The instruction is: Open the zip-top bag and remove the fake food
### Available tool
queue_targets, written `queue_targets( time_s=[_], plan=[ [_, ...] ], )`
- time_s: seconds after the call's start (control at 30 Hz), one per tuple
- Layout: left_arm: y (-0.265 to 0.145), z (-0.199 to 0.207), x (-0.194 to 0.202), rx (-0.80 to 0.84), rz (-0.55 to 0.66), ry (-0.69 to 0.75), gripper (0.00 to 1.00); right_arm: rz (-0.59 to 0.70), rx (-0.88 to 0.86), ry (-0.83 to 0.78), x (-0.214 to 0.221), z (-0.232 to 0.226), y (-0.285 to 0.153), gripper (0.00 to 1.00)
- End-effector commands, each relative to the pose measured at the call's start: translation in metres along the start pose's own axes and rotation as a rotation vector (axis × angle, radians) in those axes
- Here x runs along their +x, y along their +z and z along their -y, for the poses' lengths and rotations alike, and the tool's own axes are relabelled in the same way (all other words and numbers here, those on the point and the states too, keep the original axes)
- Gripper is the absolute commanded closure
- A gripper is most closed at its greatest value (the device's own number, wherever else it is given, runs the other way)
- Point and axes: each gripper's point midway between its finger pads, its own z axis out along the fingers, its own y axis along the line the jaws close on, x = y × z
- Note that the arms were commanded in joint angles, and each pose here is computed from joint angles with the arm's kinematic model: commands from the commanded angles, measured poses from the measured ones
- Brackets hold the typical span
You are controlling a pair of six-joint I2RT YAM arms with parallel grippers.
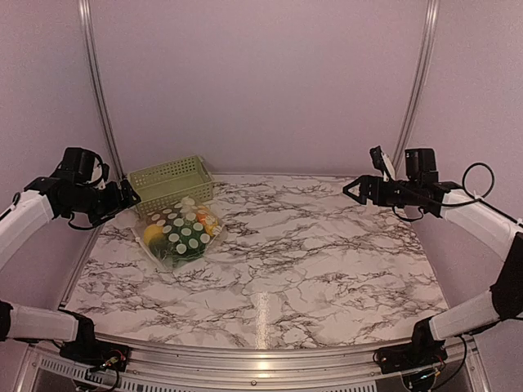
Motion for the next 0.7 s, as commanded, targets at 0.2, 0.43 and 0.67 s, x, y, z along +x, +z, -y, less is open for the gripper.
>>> queue_targets(
  time_s=[0.2,0.43,0.67],
  plan=[
    [0.004,0.002,0.034,0.095,-0.061,-0.031,0.01,-0.024,-0.078,-0.025,-0.003,-0.014,0.006,0.00],
    [0.019,-0.010,0.081,0.163,-0.126,-0.130,0.01,-0.052,-0.117,-0.003,0.008,-0.018,0.013,0.00],
    [0.037,-0.024,0.111,0.202,-0.150,-0.245,0.04,-0.073,-0.126,0.003,0.016,-0.017,0.017,0.00]
  ],
)
